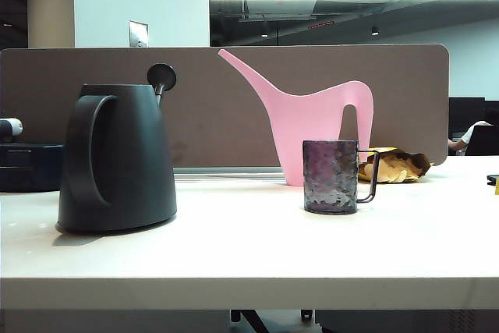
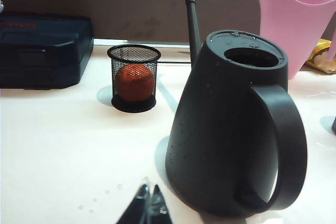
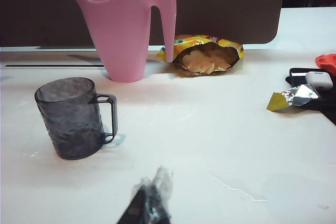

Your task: Pour the water from the cup into the kettle.

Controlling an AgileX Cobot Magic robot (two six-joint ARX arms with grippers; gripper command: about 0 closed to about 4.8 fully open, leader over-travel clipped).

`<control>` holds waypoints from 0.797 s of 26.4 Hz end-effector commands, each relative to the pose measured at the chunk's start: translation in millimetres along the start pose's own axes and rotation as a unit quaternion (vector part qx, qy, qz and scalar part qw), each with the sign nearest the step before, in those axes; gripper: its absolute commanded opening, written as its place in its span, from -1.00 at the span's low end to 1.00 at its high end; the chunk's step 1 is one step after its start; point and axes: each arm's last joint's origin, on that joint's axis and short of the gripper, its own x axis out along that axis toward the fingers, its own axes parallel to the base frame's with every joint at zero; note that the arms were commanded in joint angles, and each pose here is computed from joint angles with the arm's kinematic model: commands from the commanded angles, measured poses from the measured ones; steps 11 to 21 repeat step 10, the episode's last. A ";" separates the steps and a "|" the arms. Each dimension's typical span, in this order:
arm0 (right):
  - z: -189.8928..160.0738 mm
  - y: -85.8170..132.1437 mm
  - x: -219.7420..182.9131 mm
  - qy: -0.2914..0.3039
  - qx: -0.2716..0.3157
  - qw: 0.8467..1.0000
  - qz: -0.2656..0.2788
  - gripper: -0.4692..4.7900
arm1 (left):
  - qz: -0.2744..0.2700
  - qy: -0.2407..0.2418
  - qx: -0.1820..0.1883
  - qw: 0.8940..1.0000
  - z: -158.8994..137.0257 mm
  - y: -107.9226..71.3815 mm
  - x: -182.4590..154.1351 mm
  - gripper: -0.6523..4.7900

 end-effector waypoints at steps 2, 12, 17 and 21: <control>1.7 0.0 -0.3 -0.004 -0.002 1.000 -0.001 -0.84 | -0.001 -0.004 0.003 1.000 1.2 -0.1 0.0 -0.78; 1.0 0.0 -0.3 -0.001 -0.001 1.000 -0.001 -0.84 | -0.001 -0.004 0.003 1.000 1.1 -0.1 0.0 -0.78; 1.0 0.0 -0.3 -0.001 -0.001 1.000 -0.001 -0.84 | -0.001 -0.004 0.003 1.000 1.1 -0.1 0.0 -0.78; 1.0 0.0 -0.3 -0.001 -0.001 1.000 -0.001 -0.84 | -0.001 -0.004 0.003 1.000 1.1 -0.1 0.0 -0.78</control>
